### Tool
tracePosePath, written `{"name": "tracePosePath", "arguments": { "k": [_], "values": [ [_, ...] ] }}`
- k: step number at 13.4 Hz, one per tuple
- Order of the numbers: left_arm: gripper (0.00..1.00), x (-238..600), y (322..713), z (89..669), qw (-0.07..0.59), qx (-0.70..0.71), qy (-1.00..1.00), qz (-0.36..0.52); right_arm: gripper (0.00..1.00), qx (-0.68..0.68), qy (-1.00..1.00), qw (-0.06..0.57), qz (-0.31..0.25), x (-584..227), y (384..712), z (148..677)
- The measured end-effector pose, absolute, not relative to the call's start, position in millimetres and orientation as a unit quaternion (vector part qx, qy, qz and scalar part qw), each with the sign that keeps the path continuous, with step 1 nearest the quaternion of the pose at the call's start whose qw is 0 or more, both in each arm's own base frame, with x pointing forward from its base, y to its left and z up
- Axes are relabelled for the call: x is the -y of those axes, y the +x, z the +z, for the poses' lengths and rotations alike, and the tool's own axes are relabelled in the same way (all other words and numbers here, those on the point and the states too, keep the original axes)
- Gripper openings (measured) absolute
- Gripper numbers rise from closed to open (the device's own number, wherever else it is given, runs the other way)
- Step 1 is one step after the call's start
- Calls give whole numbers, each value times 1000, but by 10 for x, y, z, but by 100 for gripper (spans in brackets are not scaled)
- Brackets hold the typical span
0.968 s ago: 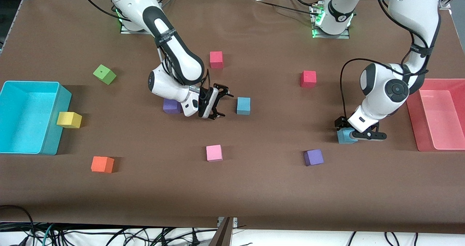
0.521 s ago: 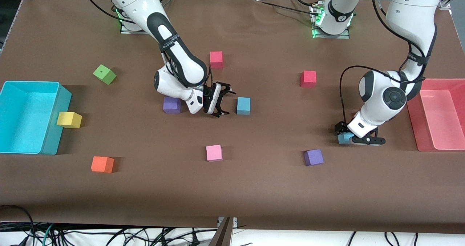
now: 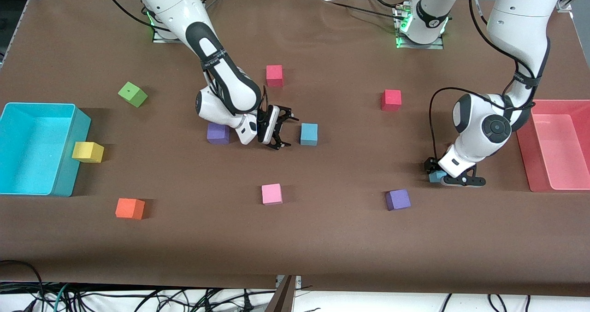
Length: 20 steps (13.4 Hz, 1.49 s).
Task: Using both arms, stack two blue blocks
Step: 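Lower the left gripper and grasp the second cyan cube, then lift the second cyan cube and carry it over the first cube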
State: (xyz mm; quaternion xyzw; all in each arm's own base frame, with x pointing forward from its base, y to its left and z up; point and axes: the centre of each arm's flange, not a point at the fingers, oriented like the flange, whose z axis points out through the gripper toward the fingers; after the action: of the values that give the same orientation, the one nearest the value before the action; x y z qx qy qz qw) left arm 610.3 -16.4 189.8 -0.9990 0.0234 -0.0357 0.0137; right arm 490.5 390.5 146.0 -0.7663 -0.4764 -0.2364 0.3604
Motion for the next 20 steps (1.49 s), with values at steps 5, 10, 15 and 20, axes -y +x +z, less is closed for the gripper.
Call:
{"name": "tracePosePath", "arguments": {
  "k": [5,10,15,20],
  "values": [
    [57,175,6193,2058,13,-24,-998,-55,100,477,-765,361,-237,-3921,4902,1468],
    [57,225,6184,2785,14,-26,-999,-43,100,476,-765,361,-238,-3915,4915,1474],
    [57,1144,5953,3413,-3,-18,-999,-28,100,477,-765,361,-238,-3911,4918,1470],
    [57,2715,5433,3560,-19,38,-999,-9,100,481,-763,360,-238,-3904,4908,1437]
  ]
}}
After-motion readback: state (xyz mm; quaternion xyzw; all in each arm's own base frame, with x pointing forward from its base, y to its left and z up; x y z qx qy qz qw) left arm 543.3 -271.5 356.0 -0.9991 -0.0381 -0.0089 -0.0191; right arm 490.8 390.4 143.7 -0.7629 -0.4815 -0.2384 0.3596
